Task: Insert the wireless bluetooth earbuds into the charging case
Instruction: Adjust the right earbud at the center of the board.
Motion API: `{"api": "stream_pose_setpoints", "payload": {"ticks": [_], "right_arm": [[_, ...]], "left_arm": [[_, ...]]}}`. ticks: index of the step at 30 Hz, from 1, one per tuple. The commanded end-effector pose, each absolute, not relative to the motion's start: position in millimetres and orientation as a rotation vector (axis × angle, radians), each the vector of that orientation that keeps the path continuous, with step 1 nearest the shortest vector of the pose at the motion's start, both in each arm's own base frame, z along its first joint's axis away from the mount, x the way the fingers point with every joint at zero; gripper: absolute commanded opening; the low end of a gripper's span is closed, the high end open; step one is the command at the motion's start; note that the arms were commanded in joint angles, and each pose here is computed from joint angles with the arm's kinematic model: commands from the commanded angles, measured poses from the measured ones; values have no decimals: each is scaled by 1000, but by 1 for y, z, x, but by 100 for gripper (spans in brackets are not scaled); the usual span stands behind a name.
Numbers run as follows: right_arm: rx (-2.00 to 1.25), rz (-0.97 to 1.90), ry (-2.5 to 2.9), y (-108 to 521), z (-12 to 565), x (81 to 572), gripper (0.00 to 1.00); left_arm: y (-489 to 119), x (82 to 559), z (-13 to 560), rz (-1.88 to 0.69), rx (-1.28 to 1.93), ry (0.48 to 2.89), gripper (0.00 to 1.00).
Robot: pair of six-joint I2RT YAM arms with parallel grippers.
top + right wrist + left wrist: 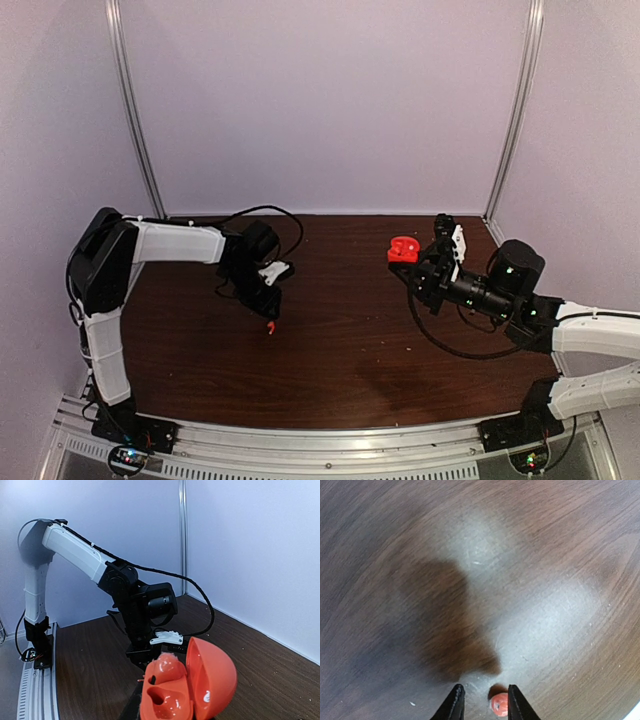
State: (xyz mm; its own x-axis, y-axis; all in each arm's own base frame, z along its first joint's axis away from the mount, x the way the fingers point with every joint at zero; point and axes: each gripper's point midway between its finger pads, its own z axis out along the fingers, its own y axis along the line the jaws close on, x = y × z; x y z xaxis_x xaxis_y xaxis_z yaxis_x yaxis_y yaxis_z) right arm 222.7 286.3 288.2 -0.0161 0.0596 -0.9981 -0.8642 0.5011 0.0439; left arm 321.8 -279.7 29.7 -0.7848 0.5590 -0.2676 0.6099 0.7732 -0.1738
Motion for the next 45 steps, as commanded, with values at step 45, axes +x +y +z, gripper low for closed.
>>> {"api": "stream_pose_setpoints", "payload": {"ticks": [45], "right_arm": [[-754,879,1362,285,294,221,0]], "left_arm": [[-291,263,122,-654,896,1893,47]]}}
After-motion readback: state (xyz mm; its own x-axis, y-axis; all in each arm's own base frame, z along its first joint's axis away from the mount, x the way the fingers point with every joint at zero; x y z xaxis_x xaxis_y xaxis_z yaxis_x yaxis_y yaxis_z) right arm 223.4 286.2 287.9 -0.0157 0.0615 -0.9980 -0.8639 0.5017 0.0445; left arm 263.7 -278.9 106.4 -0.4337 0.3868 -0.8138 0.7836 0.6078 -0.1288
